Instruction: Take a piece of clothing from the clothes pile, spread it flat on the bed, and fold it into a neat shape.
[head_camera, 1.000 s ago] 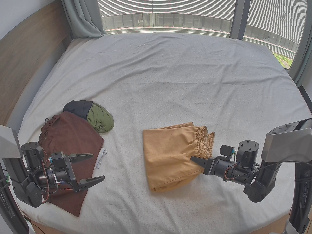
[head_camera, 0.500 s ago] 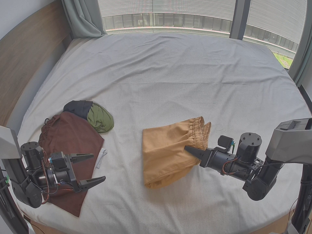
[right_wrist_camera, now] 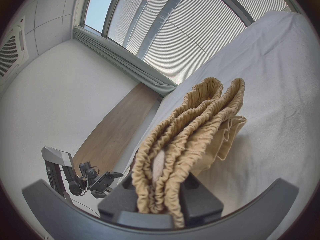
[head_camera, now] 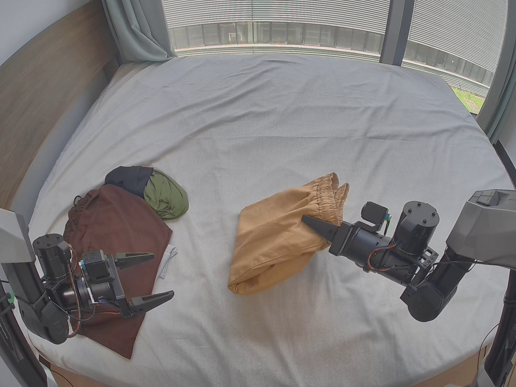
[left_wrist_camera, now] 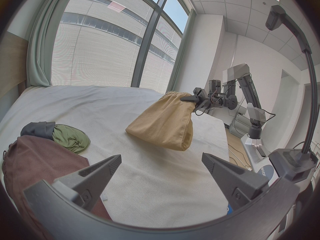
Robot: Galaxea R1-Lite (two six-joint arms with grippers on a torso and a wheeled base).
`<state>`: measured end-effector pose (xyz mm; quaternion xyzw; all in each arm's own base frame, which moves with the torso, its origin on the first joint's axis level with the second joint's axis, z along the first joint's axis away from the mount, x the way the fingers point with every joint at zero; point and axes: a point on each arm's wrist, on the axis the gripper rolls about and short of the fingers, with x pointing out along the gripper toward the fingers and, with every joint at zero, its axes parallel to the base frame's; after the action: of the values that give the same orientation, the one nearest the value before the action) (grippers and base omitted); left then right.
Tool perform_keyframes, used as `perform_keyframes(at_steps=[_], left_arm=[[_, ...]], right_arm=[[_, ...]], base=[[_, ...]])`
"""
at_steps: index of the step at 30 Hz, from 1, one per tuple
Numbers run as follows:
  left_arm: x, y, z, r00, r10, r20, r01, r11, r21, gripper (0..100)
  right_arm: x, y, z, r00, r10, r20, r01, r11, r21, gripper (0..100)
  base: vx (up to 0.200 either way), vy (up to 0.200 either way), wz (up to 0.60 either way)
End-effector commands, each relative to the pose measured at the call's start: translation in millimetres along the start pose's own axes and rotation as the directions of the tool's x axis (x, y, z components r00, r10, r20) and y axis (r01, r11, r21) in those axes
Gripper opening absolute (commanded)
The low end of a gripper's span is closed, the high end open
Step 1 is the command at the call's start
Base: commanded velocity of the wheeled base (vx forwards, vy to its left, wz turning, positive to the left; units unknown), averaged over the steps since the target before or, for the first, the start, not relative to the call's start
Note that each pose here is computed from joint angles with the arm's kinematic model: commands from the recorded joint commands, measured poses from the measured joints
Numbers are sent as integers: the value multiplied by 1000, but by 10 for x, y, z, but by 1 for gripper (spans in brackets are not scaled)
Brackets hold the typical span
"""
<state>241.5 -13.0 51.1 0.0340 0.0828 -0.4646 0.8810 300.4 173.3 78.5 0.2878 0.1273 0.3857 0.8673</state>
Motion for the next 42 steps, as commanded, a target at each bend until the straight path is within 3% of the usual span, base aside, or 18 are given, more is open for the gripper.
perform_keyframes(at_steps=[1, 9, 20, 42], left_arm=[[-1, 0, 5, 1000, 0, 1, 0, 1000, 2, 100], [-1, 0, 5, 1000, 0, 1, 0, 1000, 2, 100], [-2, -1, 8, 1000, 1, 2, -1, 1000, 4, 100], [-3, -1, 12, 1000, 1, 3, -1, 1000, 5, 100]], right_arm=[[45, 42, 74, 999, 27, 26, -26, 1000, -13, 0], [90, 68, 127, 996, 82, 19, -81, 996, -23, 0], [290, 126, 371, 984, 148, 105, -143, 989, -45, 0], [779, -49, 639, 979, 169, 117, -165, 985, -48, 0]], base=[[0, 0, 0], [0, 0, 0], [0, 0, 0], [0, 0, 0]])
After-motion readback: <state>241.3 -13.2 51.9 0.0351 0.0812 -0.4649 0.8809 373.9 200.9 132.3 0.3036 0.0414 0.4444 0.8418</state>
